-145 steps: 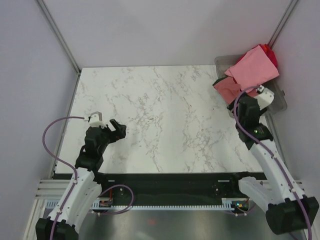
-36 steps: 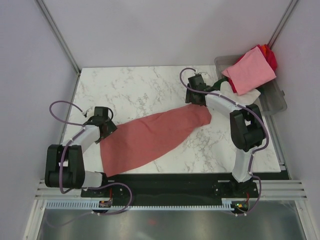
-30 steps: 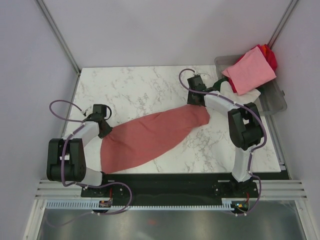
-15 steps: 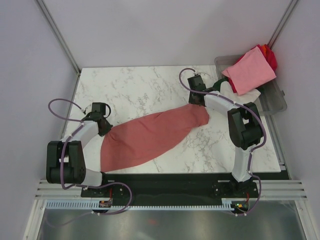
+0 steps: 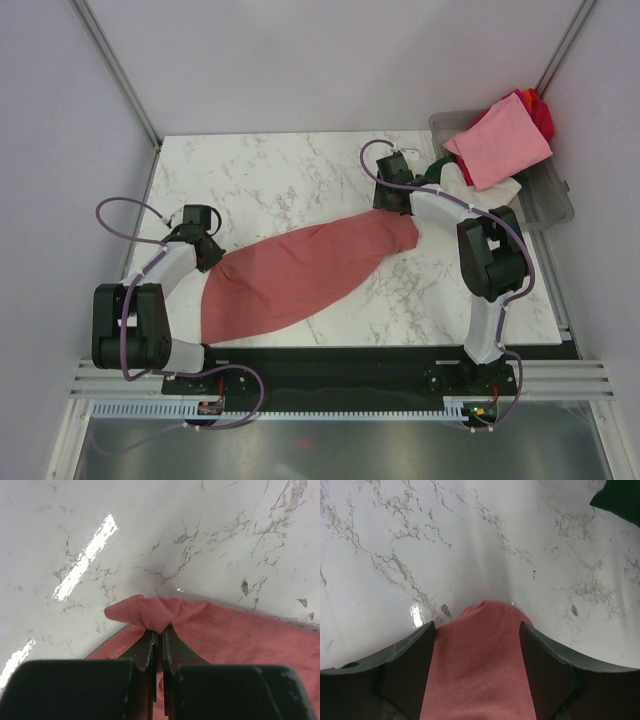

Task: Fold and stack the t-shirts
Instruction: Flatten the tshirt out

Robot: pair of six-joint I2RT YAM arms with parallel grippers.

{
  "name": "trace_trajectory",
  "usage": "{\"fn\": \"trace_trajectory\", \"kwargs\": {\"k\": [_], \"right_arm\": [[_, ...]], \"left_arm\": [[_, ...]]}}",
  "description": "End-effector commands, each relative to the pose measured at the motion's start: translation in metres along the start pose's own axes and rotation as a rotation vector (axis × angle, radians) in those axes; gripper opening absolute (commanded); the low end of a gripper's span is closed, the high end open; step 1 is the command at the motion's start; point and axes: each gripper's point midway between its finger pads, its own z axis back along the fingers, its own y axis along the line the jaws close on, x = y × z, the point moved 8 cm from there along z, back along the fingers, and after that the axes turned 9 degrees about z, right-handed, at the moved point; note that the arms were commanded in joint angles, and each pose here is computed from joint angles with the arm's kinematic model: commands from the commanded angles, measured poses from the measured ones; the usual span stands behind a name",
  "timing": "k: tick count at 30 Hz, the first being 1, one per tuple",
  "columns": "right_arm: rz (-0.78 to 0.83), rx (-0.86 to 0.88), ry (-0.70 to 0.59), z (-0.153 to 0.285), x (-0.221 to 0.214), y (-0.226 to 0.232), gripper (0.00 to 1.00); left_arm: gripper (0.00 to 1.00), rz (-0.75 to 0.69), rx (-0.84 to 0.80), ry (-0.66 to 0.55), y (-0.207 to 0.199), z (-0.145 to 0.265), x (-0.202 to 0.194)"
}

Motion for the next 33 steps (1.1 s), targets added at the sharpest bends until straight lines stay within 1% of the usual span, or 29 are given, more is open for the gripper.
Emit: {"fn": "trace_trajectory", "kwargs": {"k": [1,3,4,6,7,8,10,11,13,14,15,16,18,19,20,22,23,24,26,27,28,29,30,31,32,33], "right_arm": [[-0.018,-0.003,0.004,0.004,0.000,-0.003,0.72],[-0.019,0.012,0.024,0.000,-0.005,-0.001,0.64],[-0.022,0.012,0.027,-0.001,-0.005,0.000,0.46],[-0.025,0.016,0.016,0.001,-0.001,0.000,0.23],[-0.034,0.011,-0.001,0.005,0.004,-0.002,0.04],[-0.038,0.007,-0.014,0.009,0.008,-0.002,0.00],[-0.057,-0.004,-0.061,0.022,0.026,-0.006,0.00],[-0.059,-0.009,-0.064,0.026,0.031,-0.010,0.00],[-0.083,-0.005,-0.112,0.041,0.053,-0.014,0.00],[-0.084,-0.009,-0.118,0.047,0.059,-0.017,0.00],[-0.105,0.003,-0.164,0.060,0.076,-0.021,0.00],[-0.113,0.008,-0.184,0.067,0.083,-0.023,0.00],[-0.136,0.024,-0.246,0.087,0.107,-0.029,0.00],[-0.140,0.026,-0.262,0.094,0.114,-0.032,0.00],[-0.153,0.028,-0.288,0.107,0.127,-0.036,0.00],[-0.177,0.033,-0.326,0.126,0.141,-0.044,0.00],[-0.186,0.040,-0.344,0.136,0.146,-0.047,0.00],[-0.210,0.054,-0.390,0.155,0.156,-0.053,0.00],[-0.232,0.085,-0.436,0.177,0.164,-0.059,0.00],[-0.243,0.103,-0.476,0.198,0.168,-0.065,0.00],[-0.253,0.114,-0.499,0.209,0.169,-0.068,0.00],[-0.257,0.124,-0.514,0.219,0.168,-0.071,0.00],[-0.274,0.138,-0.560,0.243,0.168,-0.081,0.00],[-0.283,0.148,-0.582,0.253,0.167,-0.085,0.00],[-0.285,0.157,-0.594,0.260,0.163,-0.088,0.00],[-0.298,0.192,-0.648,0.286,0.161,-0.096,0.00]], "left_arm": [[0.02,0.007,-0.031,-0.039,-0.003,0.006,0.008],[0.02,0.006,-0.046,-0.037,-0.005,0.007,0.008],[0.02,0.007,-0.050,-0.037,-0.005,0.007,0.008],[0.02,0.001,-0.058,-0.041,-0.006,0.008,0.010],[0.02,-0.004,-0.061,-0.041,-0.007,0.009,0.010],[0.02,-0.010,-0.062,-0.040,-0.007,0.009,0.010],[0.02,-0.010,-0.083,-0.036,-0.014,0.011,0.015],[0.02,-0.005,-0.104,-0.038,-0.020,0.014,0.020],[0.02,0.003,-0.139,-0.016,-0.027,0.019,0.023],[0.02,0.018,-0.168,-0.026,-0.036,0.025,0.030],[0.02,0.021,-0.195,-0.026,-0.042,0.030,0.035],[0.02,0.021,-0.201,-0.031,-0.046,0.034,0.040],[0.02,0.029,-0.236,-0.101,-0.067,0.056,0.070],[0.02,0.022,-0.196,-0.075,-0.068,0.060,0.074],[0.02,0.037,-0.250,-0.125,-0.087,0.082,0.099],[0.02,0.039,-0.276,-0.125,-0.099,0.099,0.114],[0.02,0.044,-0.315,-0.151,-0.107,0.120,0.128],[0.02,0.042,-0.344,-0.153,-0.111,0.129,0.132],[0.02,0.032,-0.420,-0.181,-0.116,0.159,0.143],[0.02,0.025,-0.446,-0.193,-0.116,0.169,0.146],[0.02,0.019,-0.468,-0.202,-0.115,0.179,0.147],[0.02,0.011,-0.510,-0.237,-0.110,0.200,0.149],[0.02,0.001,-0.535,-0.243,-0.106,0.210,0.148],[0.02,-0.004,-0.560,-0.260,-0.102,0.221,0.147],[0.02,-0.013,-0.600,-0.306,-0.092,0.243,0.147],[0.02,-0.024,-0.630,-0.321,-0.087,0.256,0.145]]}}
